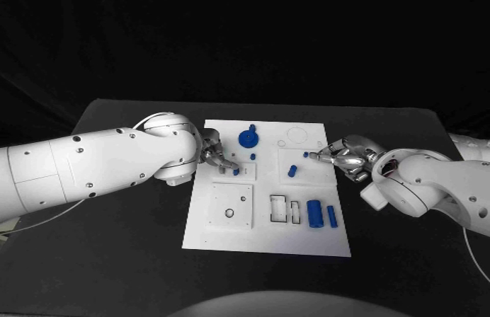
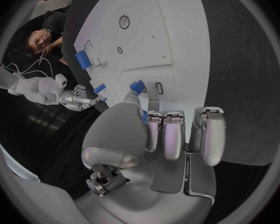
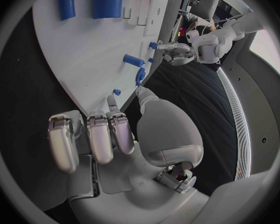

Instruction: Assemble the parts on the task board

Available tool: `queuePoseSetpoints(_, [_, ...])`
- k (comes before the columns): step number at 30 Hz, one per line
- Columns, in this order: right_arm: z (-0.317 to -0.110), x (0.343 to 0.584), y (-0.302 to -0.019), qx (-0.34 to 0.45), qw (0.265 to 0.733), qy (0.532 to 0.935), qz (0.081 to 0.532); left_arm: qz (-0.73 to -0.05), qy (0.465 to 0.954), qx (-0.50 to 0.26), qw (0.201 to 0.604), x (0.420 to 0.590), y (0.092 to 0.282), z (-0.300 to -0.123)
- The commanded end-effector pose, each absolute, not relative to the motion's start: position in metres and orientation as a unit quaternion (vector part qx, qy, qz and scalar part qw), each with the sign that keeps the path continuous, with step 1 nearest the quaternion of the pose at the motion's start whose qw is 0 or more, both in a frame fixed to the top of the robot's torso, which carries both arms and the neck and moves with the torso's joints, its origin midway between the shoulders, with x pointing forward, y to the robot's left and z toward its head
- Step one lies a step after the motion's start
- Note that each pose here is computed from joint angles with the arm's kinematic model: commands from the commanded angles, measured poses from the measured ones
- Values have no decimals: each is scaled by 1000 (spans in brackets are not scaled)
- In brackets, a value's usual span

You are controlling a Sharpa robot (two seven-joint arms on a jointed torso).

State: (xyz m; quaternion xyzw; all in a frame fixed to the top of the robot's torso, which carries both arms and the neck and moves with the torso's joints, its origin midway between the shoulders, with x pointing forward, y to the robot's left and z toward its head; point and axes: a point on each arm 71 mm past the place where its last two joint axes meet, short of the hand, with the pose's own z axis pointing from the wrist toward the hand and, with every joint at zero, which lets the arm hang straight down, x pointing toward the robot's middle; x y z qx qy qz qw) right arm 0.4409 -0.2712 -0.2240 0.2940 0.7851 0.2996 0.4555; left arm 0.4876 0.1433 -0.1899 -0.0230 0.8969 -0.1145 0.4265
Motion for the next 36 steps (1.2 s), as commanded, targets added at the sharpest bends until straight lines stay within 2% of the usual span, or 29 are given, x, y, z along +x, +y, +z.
queuePoseSetpoints(1, [-224,441,-270,288,457,785,302,-105,907,-11,408,484,144,-196])
queuePoseSetpoints(36, [-224,441,-270,288,457,786,302,-103,907,-11,408,485,144,-196])
